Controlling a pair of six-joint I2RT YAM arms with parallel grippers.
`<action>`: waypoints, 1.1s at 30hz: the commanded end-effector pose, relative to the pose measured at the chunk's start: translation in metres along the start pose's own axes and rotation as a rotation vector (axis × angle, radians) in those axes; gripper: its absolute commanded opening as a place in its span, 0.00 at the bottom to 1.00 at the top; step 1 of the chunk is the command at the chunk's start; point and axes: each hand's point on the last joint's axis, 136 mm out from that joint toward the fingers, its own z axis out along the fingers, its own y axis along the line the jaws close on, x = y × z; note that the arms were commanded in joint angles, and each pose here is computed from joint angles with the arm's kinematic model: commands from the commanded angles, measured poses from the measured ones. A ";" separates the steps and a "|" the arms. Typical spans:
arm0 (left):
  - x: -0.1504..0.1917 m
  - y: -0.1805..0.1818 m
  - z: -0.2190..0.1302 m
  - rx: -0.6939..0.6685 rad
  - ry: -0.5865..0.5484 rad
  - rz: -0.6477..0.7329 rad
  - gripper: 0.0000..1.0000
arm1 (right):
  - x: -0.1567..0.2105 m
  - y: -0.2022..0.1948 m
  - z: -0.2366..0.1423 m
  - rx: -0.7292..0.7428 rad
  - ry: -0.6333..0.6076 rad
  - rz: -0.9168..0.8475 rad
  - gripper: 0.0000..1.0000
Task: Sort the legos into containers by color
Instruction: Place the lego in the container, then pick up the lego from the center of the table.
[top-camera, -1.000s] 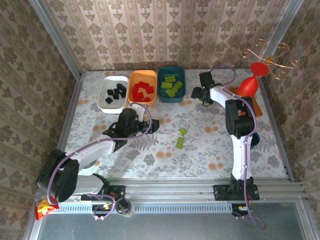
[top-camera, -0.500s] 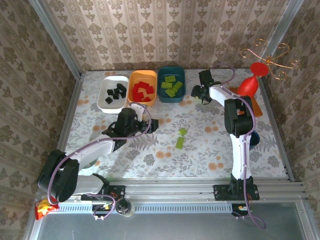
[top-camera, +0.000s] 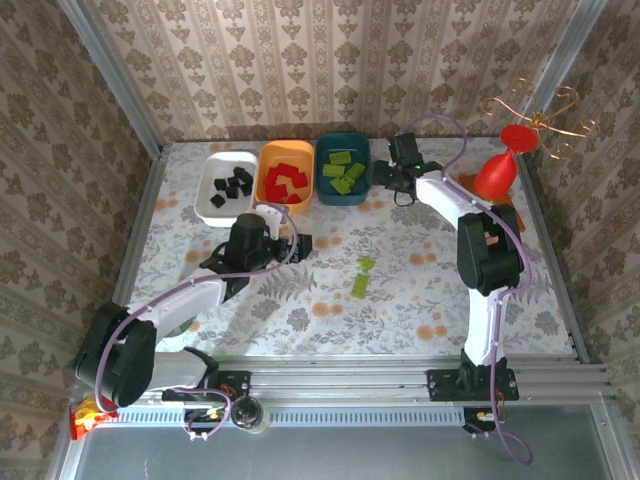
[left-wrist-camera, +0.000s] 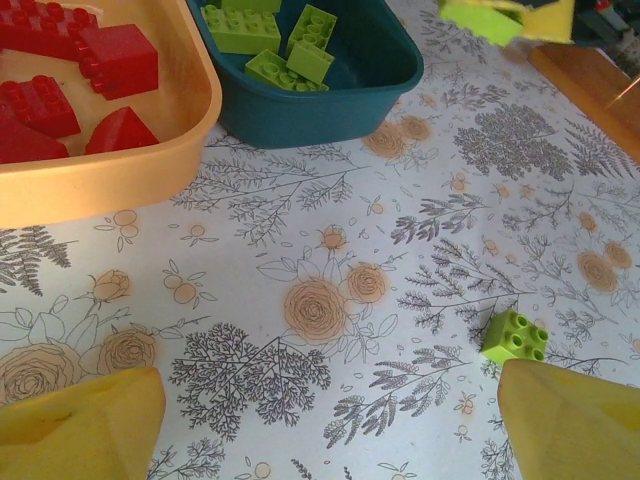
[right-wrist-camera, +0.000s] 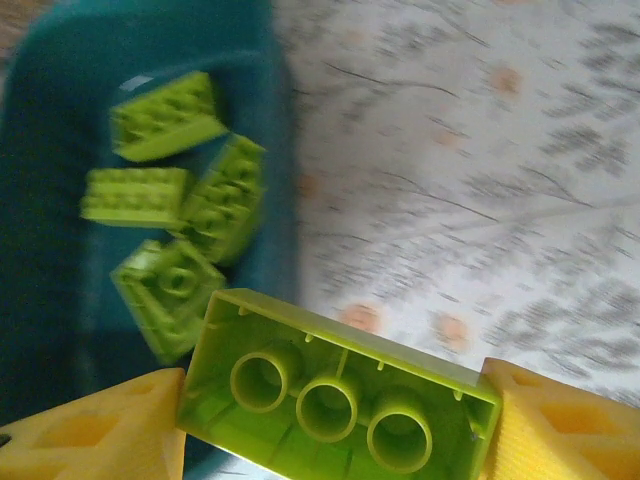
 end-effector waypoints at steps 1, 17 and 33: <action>-0.002 0.001 -0.006 0.003 -0.012 0.012 0.88 | -0.005 0.033 0.017 -0.062 -0.001 -0.068 0.68; -0.004 -0.009 -0.007 0.056 -0.021 0.017 0.89 | -0.042 0.084 -0.014 -0.207 -0.078 -0.115 0.84; 0.005 -0.053 -0.012 0.295 0.026 0.140 0.91 | 0.176 0.021 -0.114 -0.082 0.185 -0.267 0.86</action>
